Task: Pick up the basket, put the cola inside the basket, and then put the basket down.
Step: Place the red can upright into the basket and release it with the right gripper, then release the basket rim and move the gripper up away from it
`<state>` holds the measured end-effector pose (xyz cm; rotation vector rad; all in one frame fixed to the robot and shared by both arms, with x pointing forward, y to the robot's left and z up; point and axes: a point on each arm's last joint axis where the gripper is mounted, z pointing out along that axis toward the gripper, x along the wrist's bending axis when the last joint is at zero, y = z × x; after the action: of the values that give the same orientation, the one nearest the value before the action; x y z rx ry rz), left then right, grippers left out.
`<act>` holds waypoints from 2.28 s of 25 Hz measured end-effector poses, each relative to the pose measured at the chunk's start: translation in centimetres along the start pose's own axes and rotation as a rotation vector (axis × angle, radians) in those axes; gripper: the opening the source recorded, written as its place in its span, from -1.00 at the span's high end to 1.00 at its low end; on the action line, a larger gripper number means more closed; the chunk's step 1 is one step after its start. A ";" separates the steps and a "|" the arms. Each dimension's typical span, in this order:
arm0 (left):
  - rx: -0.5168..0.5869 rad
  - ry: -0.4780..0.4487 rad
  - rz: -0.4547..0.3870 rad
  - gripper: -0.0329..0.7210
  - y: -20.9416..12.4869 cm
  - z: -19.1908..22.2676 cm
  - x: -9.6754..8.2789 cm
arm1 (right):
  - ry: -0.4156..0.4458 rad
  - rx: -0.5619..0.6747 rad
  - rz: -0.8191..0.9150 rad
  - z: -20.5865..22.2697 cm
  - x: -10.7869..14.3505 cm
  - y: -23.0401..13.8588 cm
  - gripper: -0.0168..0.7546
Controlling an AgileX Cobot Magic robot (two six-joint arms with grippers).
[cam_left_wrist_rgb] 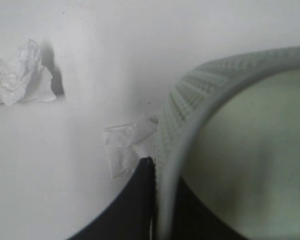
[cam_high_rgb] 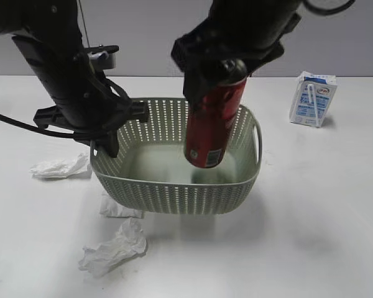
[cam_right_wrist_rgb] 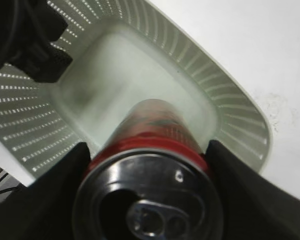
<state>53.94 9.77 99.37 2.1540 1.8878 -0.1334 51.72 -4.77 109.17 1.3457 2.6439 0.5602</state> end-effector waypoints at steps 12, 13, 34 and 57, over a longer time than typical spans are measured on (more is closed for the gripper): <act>-0.004 -0.001 0.003 0.92 0.0 0.0 0.0 | -0.013 0.052 -0.059 4.1 -0.1 0.5 -0.35; -0.004 -0.001 0.003 0.92 0.0 0.0 0.0 | -0.012 0.052 -0.071 4.1 -0.1 0.5 -0.35; -0.003 0.005 0.008 0.92 0.0 0.0 0.0 | -0.035 -0.109 -0.084 -2.1 -0.5 4.1 -0.59; 0.000 0.000 -0.024 0.92 0.4 -0.1 0.8 | -0.209 -0.059 0.508 -7.9 -19.9 -6.8 -0.58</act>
<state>54.39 10.51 99.37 2.1320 1.9135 -0.1381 56.29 -26.44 112.75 1.9468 2.1024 0.5077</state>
